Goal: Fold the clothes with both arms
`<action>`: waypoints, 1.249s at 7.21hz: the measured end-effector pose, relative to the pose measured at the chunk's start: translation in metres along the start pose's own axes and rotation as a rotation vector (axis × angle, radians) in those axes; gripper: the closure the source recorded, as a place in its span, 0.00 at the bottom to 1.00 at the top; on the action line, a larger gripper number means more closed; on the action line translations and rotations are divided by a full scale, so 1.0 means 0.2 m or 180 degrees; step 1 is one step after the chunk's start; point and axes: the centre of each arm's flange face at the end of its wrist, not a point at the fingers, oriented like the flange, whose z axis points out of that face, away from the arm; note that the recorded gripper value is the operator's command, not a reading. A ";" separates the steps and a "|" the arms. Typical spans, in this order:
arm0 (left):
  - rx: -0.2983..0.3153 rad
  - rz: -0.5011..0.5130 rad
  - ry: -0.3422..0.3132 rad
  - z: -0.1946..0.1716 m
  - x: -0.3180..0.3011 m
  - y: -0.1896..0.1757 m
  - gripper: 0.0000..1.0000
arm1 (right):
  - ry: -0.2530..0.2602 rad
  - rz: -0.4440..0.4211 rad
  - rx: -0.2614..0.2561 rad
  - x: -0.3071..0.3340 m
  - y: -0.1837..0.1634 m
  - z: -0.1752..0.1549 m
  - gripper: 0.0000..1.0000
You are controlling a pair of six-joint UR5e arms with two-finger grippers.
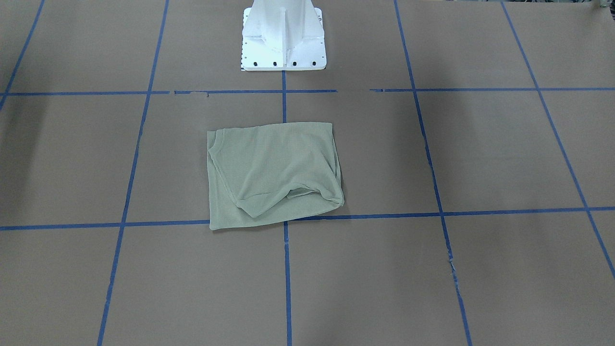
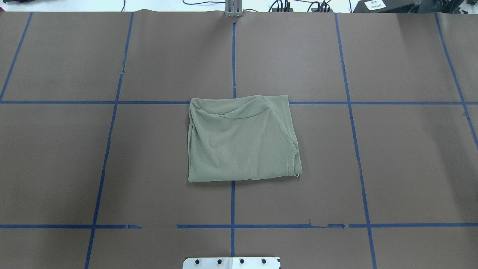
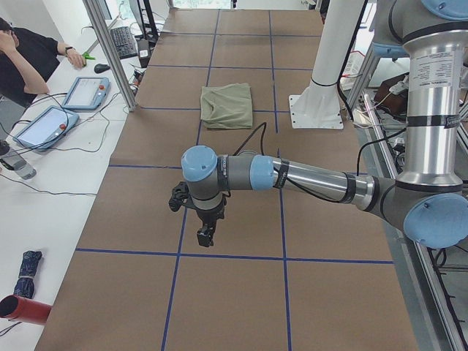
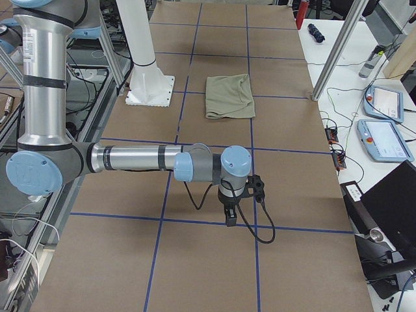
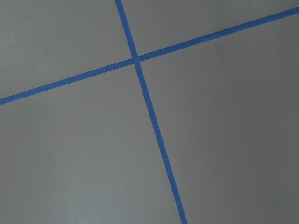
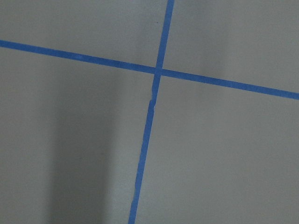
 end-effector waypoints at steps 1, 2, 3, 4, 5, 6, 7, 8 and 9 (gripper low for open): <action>0.0011 0.0003 -0.0003 -0.01 0.00 -0.01 0.00 | -0.0001 0.0002 0.0000 0.01 0.01 0.01 0.00; 0.0017 0.0010 -0.0005 -0.01 0.00 -0.01 0.00 | 0.0008 -0.0025 0.0036 0.02 0.03 0.03 0.00; 0.0030 0.0023 -0.0008 -0.01 0.01 -0.01 0.00 | 0.0022 -0.0088 0.0116 0.03 0.06 0.04 0.00; 0.0054 0.0049 -0.0013 -0.02 0.02 -0.02 0.00 | 0.0037 -0.0168 0.0215 0.04 0.10 0.05 0.00; 0.0078 0.0079 -0.0019 -0.04 0.03 -0.02 0.00 | 0.0048 -0.0217 0.0273 0.04 0.12 0.06 0.00; 0.0090 0.0100 -0.0026 -0.04 0.03 -0.02 0.00 | 0.0052 -0.0232 0.0294 0.04 0.14 0.07 0.00; 0.0100 0.0118 -0.0044 -0.03 0.03 -0.02 0.00 | 0.0046 -0.0227 0.0298 0.04 0.15 0.07 0.00; 0.0110 0.0133 -0.0064 -0.03 0.03 -0.01 0.00 | 0.0032 -0.0220 0.0296 0.04 0.15 0.07 0.00; 0.0109 0.0133 -0.0072 -0.03 0.02 0.00 0.00 | 0.0016 -0.0219 0.0295 0.04 0.16 0.08 0.00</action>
